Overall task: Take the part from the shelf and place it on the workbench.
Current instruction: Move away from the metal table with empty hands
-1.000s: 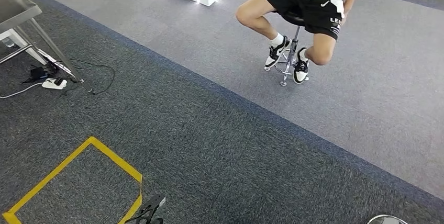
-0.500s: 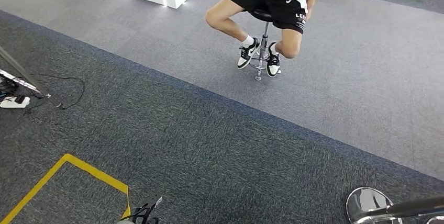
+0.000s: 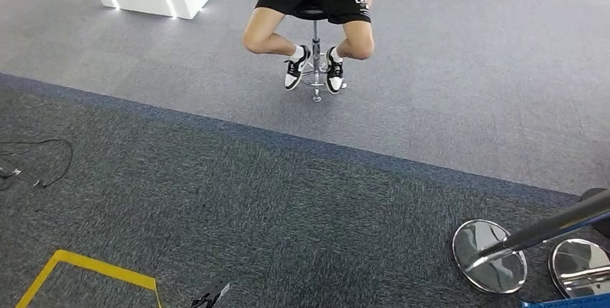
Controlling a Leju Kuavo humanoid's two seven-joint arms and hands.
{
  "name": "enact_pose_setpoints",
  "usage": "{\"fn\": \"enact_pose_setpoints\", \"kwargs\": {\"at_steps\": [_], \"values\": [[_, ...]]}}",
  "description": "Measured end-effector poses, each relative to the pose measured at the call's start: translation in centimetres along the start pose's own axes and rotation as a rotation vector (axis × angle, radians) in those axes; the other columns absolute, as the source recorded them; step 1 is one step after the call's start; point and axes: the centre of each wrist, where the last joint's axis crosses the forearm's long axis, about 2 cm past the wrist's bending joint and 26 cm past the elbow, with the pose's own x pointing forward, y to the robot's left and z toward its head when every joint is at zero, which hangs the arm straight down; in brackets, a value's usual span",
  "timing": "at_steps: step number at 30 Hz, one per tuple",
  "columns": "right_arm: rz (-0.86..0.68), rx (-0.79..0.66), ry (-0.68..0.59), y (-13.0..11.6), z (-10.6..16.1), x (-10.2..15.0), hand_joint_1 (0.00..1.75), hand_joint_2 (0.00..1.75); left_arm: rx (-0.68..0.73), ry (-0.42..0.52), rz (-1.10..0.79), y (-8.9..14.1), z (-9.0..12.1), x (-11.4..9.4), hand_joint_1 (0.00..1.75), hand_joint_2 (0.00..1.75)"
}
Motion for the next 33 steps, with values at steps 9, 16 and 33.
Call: {"fn": "enact_pose_setpoints", "kwargs": {"at_steps": [9, 16, 33], "values": [[0.118, -0.016, 0.008, 0.5, -0.1, 0.4, 0.0, 0.0, 0.047, -0.036, -0.003, 0.1, 0.1, 0.4, 0.0, 0.0], [0.247, -0.019, 0.022, 1.4, -0.2, 1.1, 0.0, 0.0, 0.045, -0.09, 0.024, -0.3, 0.1, 0.8, 0.0, 0.0], [0.488, -0.009, 0.076, 1.1, 0.8, 6.4, 0.0, 0.0, 0.02, -0.072, 0.041, -1.6, 0.1, 0.7, 0.0, 0.0]]}}
